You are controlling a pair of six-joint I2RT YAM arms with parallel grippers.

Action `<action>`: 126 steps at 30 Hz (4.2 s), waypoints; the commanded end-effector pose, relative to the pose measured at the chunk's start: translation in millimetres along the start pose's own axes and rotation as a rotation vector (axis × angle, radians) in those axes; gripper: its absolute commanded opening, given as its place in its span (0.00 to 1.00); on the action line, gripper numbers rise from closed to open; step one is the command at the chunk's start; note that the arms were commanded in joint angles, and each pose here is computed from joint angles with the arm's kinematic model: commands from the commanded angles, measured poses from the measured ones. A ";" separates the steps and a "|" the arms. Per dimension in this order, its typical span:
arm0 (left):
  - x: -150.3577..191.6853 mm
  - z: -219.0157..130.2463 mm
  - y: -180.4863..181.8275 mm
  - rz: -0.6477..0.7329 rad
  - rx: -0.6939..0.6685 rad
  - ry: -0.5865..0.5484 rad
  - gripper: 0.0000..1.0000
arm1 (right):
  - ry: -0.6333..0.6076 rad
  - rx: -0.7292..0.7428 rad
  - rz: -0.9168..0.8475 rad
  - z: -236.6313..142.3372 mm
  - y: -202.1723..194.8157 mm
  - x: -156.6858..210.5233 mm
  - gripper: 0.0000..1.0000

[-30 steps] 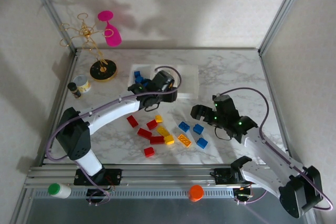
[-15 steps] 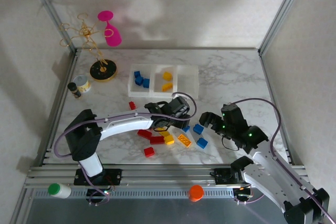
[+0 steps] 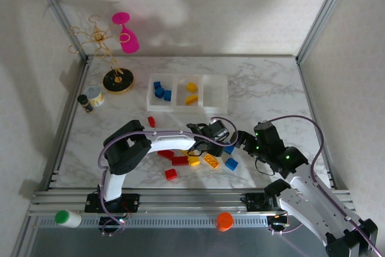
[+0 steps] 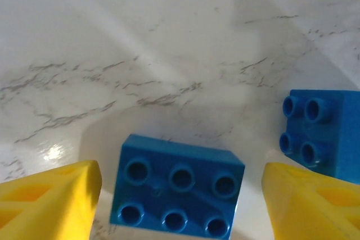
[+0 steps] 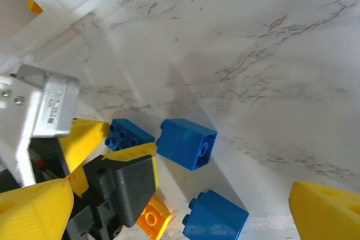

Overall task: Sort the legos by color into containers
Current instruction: Pick up the lego from the middle-left of the table, then place the lego in the container, then pick up the lego from the middle-left of the table.

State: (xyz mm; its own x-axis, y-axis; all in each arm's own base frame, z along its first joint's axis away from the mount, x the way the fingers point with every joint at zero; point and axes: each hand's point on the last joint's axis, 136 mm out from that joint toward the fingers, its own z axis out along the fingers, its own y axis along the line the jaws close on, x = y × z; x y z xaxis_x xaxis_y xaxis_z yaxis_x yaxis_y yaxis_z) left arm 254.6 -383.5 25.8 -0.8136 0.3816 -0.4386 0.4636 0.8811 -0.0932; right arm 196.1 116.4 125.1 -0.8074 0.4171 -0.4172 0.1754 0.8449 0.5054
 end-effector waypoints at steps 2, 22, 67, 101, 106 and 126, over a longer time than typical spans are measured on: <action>-3.8 6.7 2.4 0.028 -0.052 -0.004 0.69 | -0.023 0.014 -0.007 -0.3 -2.6 -4.3 0.99; -45.9 -64.6 33.8 -0.101 -0.084 -0.190 0.47 | -0.072 -0.103 -0.085 -7.4 27.2 -19.3 0.99; -185.6 -85.8 330.9 -0.689 -0.407 -0.395 0.67 | -0.052 -0.270 -0.197 51.9 107.6 -57.5 0.99; -91.6 -72.7 20.4 -0.297 0.096 -0.220 0.75 | -0.048 0.025 0.030 -20.6 1.6 -14.5 0.99; -76.4 -52.9 -11.5 -0.231 0.136 -0.147 0.77 | -0.079 0.064 0.110 -31.3 -14.4 -11.7 0.99; -34.0 14.3 -62.6 -0.037 0.095 -0.010 0.68 | -0.162 0.051 0.148 -58.6 -21.2 -18.9 0.99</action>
State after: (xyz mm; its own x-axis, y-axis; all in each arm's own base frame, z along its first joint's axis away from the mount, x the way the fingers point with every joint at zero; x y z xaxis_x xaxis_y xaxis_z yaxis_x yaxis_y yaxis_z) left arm 255.6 -456.6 43.2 -0.8325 0.3212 -0.4513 0.4586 0.8567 -0.2361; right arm 173.2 74.4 157.4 -0.6845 0.5824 -0.4385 0.3208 0.7807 0.5362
